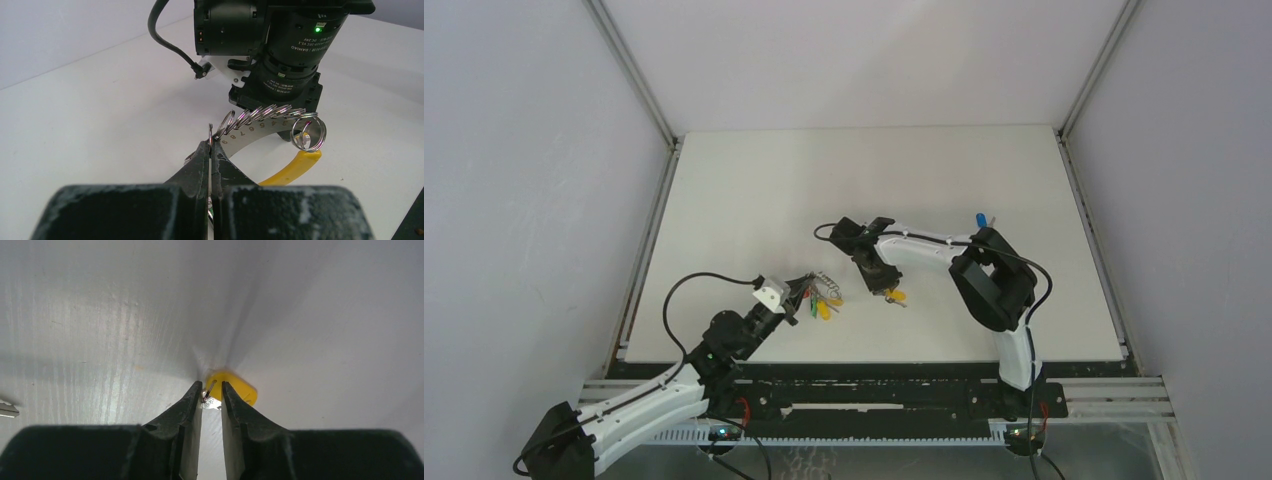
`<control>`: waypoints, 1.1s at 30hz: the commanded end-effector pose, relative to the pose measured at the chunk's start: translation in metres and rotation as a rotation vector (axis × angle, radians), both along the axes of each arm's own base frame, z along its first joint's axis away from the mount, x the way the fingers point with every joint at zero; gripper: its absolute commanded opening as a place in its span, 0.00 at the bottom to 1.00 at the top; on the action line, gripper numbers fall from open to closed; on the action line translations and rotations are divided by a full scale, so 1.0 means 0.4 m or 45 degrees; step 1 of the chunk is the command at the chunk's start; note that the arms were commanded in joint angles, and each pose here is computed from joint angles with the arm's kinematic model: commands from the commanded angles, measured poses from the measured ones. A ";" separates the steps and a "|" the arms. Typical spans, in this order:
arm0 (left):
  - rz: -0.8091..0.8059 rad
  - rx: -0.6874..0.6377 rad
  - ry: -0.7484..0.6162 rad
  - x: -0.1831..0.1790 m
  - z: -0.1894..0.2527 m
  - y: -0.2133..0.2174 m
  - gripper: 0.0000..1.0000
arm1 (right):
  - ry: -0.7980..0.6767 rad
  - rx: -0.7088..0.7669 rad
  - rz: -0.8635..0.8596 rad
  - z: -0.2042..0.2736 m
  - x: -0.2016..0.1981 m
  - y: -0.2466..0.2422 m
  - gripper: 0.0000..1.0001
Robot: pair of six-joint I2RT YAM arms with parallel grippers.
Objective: Put the keys on the keyring
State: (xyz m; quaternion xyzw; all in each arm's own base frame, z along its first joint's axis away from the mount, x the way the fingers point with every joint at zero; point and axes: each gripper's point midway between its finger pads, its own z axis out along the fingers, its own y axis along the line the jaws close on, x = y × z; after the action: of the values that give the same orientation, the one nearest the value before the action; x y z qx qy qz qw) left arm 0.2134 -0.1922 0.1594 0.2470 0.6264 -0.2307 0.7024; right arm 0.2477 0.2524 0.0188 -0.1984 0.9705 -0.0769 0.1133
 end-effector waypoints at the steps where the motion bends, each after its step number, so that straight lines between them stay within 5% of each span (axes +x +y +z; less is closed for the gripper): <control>1: 0.000 -0.061 -0.040 -0.002 0.027 0.001 0.00 | -0.077 0.040 -0.019 0.021 0.031 0.036 0.19; 21: -0.018 -0.061 -0.044 -0.006 0.029 -0.004 0.00 | -0.091 0.034 -0.006 0.058 0.021 0.018 0.01; 33: -0.107 -0.034 -0.068 -0.023 0.037 -0.029 0.00 | -0.269 0.370 0.296 0.182 0.031 0.034 0.00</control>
State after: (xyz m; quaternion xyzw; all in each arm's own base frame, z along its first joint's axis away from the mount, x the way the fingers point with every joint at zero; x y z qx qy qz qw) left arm 0.2100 -0.1963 0.1594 0.2575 0.6222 -0.2401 0.6992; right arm 0.2438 0.2526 0.0553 -0.2370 0.9567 -0.0100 0.1687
